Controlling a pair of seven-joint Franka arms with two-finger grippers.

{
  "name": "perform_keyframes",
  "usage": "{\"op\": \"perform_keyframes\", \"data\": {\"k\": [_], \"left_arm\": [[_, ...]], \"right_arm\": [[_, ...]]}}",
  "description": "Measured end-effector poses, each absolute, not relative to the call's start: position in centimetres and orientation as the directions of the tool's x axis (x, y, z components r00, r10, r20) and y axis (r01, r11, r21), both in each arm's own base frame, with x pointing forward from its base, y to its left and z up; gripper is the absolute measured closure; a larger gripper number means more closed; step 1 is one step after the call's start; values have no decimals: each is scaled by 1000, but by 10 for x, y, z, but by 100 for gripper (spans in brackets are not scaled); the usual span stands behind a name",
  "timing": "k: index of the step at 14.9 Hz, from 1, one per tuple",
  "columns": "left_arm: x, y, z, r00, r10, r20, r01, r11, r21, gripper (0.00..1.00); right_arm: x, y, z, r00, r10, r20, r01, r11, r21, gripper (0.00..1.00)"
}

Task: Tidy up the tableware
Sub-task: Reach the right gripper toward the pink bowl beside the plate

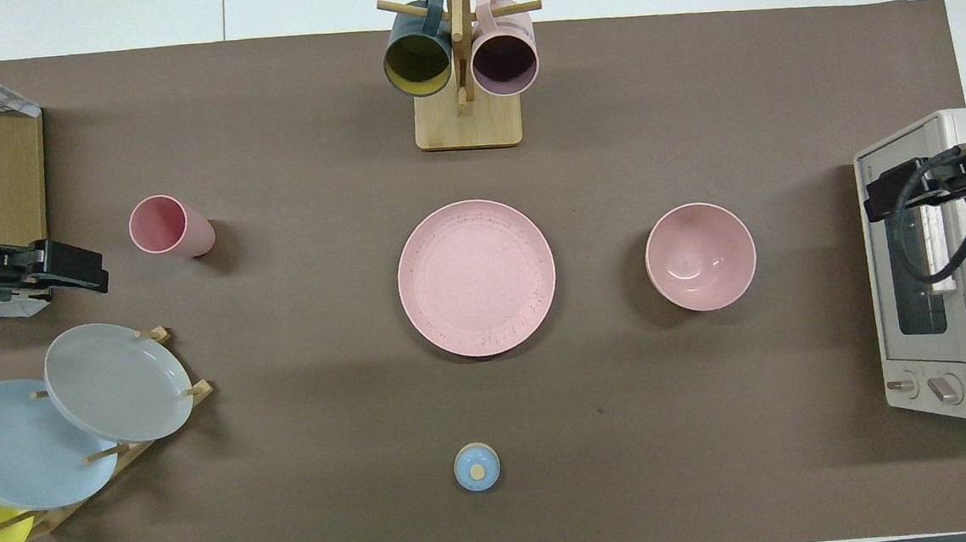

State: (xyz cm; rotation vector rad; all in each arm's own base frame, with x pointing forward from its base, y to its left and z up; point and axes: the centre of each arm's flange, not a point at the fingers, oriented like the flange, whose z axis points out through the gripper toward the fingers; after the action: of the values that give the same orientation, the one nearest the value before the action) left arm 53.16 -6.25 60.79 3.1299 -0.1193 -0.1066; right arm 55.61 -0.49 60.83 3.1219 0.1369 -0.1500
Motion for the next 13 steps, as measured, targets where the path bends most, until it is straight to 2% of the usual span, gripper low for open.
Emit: {"op": "perform_keyframes", "data": {"k": [6,8,10,13], "left_arm": [[532,-62,608,995,-76,-68,-76,-997,10,0],[532,-62,608,995,-76,-68,-76,-997,10,0],[532,-62,608,995,-76,-68,-76,-997,10,0],[532,-62,608,995,-76,-68,-76,-997,10,0]], "right_arm": [[558,2,607,993,88,-83,89,-996,5,0],[563,39,598,994,97,-59,97,-995,3,0],[570,99,570,994,110,-24,110,-994,0,0],[578,172,486,990,131,43,133,-991,-23,0]]}}
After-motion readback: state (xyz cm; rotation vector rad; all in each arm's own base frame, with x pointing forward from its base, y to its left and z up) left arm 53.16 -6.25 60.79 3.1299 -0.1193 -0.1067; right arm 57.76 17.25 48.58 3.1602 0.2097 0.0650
